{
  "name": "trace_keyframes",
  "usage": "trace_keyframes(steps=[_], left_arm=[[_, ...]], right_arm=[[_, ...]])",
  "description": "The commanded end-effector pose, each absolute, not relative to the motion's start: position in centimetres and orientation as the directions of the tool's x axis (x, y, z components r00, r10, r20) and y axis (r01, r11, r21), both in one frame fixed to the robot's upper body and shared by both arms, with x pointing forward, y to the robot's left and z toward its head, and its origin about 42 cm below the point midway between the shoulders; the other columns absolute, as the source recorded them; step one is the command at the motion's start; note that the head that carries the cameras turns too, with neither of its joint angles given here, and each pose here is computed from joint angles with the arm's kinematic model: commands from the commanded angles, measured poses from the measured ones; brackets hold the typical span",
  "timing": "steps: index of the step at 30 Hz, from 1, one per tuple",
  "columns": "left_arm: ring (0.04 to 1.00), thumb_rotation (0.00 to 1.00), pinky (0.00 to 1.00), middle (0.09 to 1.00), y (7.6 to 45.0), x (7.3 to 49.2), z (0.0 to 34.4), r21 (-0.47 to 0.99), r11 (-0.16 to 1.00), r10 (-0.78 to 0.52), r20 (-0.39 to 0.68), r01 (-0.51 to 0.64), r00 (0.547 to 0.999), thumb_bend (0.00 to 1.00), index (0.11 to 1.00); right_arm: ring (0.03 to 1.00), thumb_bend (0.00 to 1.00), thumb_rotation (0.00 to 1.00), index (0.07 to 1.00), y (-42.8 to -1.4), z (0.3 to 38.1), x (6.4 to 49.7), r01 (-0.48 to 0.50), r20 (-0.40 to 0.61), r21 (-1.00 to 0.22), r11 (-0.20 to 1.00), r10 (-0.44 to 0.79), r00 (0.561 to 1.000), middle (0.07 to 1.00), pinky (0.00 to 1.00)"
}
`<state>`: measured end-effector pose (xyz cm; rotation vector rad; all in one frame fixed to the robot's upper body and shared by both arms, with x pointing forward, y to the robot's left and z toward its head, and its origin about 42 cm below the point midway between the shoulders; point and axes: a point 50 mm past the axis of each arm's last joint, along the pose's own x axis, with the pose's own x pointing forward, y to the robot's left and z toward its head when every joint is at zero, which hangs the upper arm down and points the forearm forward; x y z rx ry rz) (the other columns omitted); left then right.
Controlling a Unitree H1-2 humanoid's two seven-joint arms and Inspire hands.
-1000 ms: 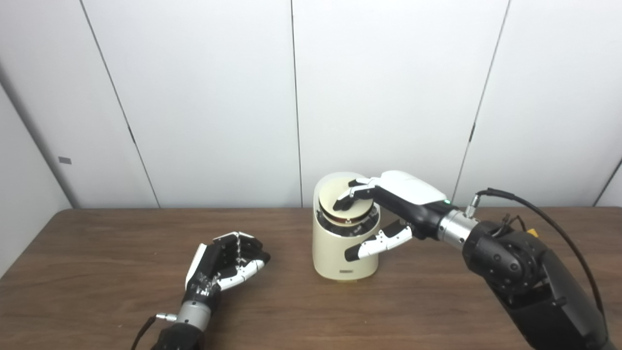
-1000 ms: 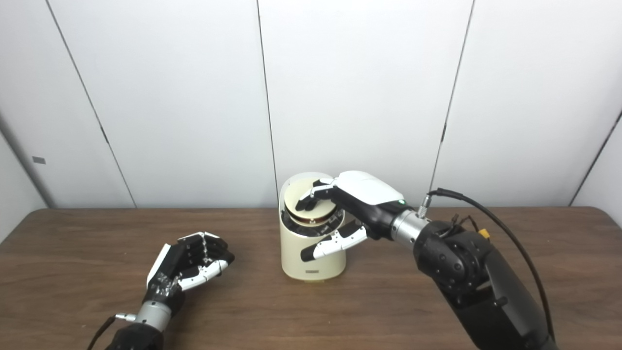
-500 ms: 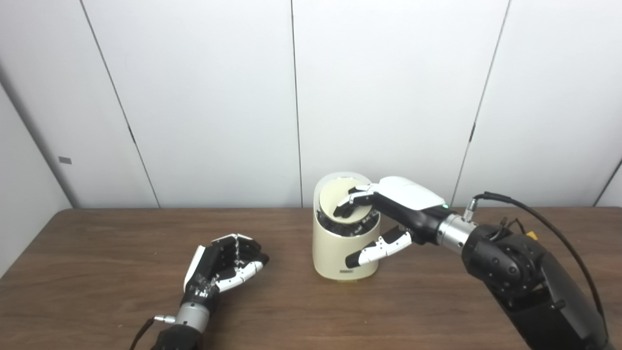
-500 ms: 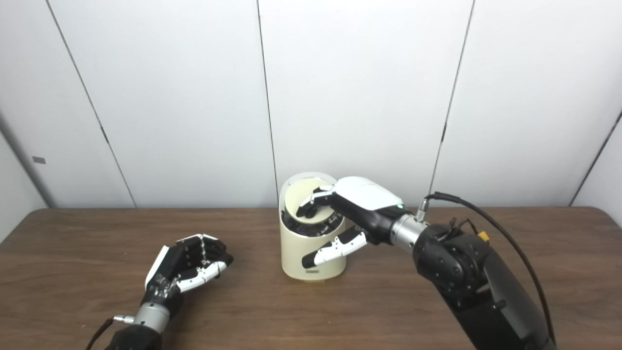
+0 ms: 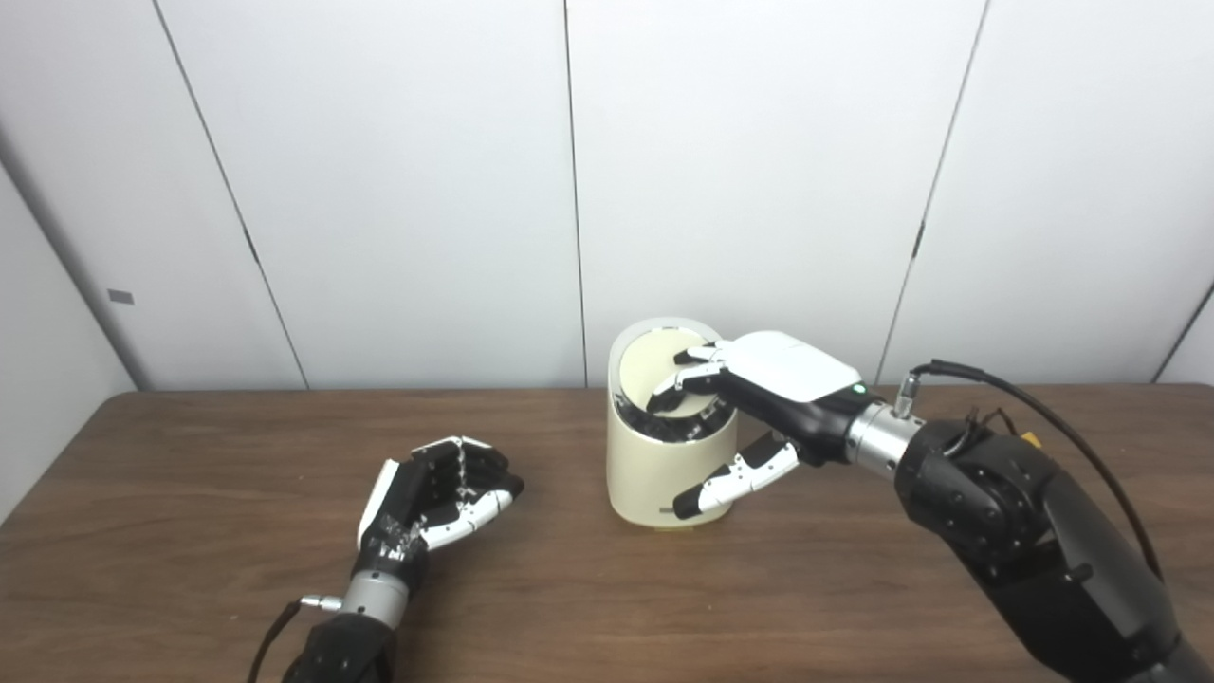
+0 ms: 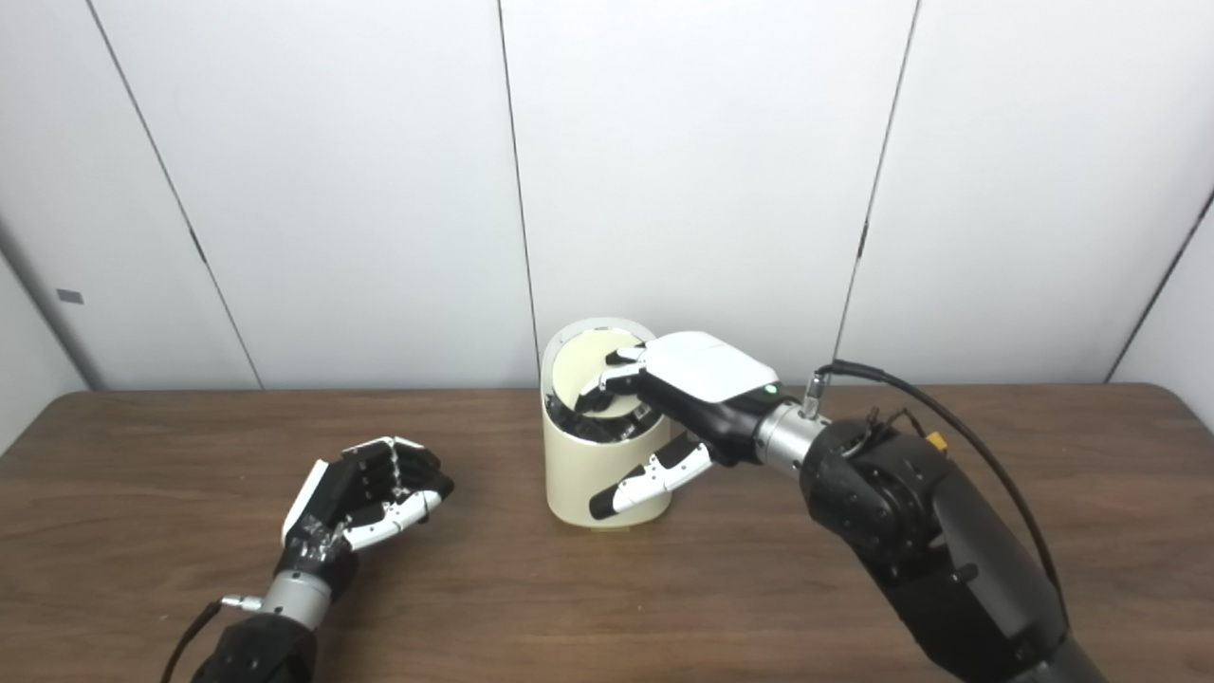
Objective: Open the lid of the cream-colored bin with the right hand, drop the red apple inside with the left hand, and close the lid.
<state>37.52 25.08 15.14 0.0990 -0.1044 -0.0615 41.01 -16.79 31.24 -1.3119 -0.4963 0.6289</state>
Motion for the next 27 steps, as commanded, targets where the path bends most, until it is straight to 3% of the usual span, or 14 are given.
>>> trace_keyframes(steps=[1,9,12,15,24,27], left_arm=[[0.510,0.00,0.35,0.502,25.0,37.9,17.1,0.107,0.993,-0.064,0.170,0.046,0.983,0.52,0.491],[0.499,0.00,0.34,0.497,25.1,38.0,17.1,0.110,0.993,-0.066,0.172,0.048,0.983,0.52,0.495],[0.494,0.00,0.34,0.495,25.1,38.1,17.0,0.116,0.992,-0.067,0.176,0.047,0.982,0.52,0.496],[0.482,0.00,0.33,0.492,25.1,38.2,17.0,0.114,0.992,-0.067,0.179,0.047,0.982,0.52,0.499],[0.484,0.00,0.33,0.492,25.1,38.2,17.1,0.113,0.992,-0.077,0.183,0.057,0.980,0.52,0.499],[0.504,0.00,0.34,0.497,25.0,38.2,17.1,0.113,0.992,-0.074,0.179,0.054,0.981,0.52,0.495]], right_arm=[[0.931,0.71,0.66,0.759,-17.0,31.0,41.3,-0.181,-0.079,-0.980,0.081,0.679,0.730,0.755,0.95],[0.930,0.68,0.63,0.759,-17.1,33.2,40.5,-0.160,0.023,-0.966,0.201,0.688,0.725,0.748,0.99],[0.932,0.66,0.61,0.770,-17.4,34.3,40.4,-0.143,0.082,-0.955,0.261,0.693,0.716,0.762,0.90],[0.984,0.63,0.60,0.831,-17.7,35.0,40.4,-0.155,0.096,-0.945,0.288,0.698,0.710,0.847,0.82],[1.000,0.69,0.54,0.925,-18.9,34.5,39.9,-0.127,0.130,-0.942,0.312,0.682,0.720,0.902,0.91],[0.993,0.72,0.53,0.942,-19.5,33.9,39.5,-0.121,0.134,-0.940,0.320,0.669,0.731,0.907,0.90]])
